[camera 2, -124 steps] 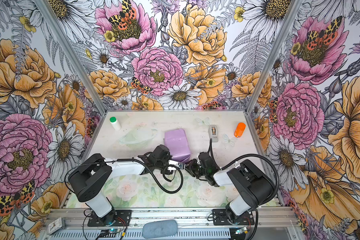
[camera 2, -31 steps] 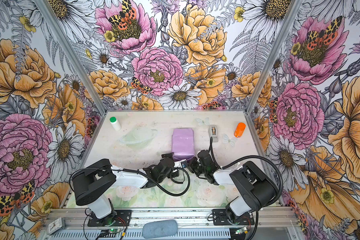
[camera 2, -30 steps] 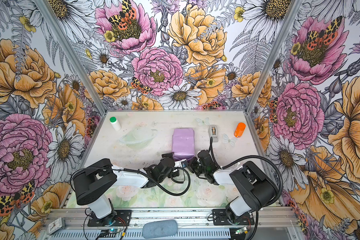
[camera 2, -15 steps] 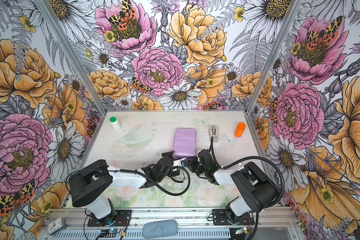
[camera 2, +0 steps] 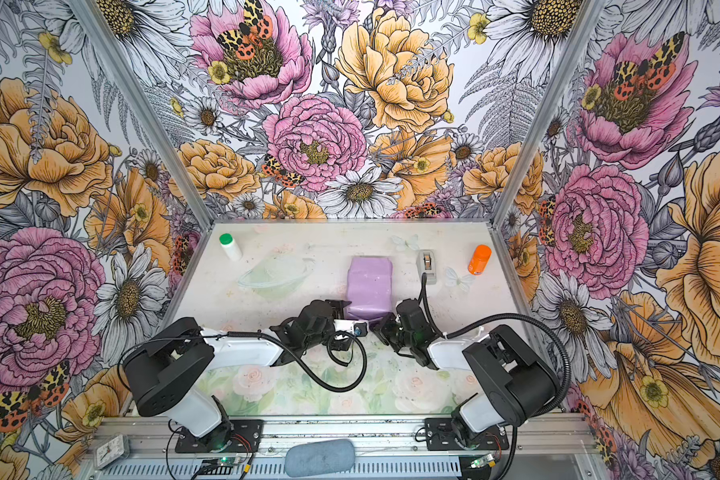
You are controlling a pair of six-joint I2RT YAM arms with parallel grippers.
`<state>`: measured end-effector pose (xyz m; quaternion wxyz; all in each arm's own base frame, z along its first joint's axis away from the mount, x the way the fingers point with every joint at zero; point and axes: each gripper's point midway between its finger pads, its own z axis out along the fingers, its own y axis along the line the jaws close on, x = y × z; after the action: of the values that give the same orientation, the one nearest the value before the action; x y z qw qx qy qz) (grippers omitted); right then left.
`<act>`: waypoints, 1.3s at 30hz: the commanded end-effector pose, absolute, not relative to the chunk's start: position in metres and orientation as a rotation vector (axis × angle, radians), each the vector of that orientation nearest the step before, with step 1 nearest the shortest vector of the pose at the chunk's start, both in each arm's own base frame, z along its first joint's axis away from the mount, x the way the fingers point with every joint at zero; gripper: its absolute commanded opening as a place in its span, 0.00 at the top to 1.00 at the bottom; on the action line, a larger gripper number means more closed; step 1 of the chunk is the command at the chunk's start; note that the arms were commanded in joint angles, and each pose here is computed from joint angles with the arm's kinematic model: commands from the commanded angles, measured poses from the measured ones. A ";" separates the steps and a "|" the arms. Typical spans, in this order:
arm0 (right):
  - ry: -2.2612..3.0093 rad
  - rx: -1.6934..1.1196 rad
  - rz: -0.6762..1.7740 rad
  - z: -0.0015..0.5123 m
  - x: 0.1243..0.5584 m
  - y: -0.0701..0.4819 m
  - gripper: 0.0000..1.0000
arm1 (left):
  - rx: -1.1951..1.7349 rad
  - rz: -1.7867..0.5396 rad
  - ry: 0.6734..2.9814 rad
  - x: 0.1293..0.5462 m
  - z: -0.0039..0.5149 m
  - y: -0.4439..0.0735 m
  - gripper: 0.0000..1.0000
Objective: Wrap the gift box in paper
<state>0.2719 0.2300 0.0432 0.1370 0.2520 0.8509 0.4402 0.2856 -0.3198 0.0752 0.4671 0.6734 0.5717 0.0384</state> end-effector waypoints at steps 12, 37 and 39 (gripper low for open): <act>2.416 0.686 1.277 0.057 0.283 0.231 1.00 | 1.631 0.123 1.438 0.310 0.069 -0.333 0.01; 2.367 0.675 1.007 0.085 0.274 0.165 0.66 | 1.401 0.026 1.733 0.321 0.047 -0.329 0.13; 2.378 0.669 0.965 0.082 0.275 0.155 0.65 | 1.386 0.022 1.742 0.321 0.047 -0.328 0.14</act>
<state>0.2827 0.1756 0.1023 0.2476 0.2463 0.8413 0.4126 0.3228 -0.3436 0.0731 0.4800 0.5773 0.6605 0.0038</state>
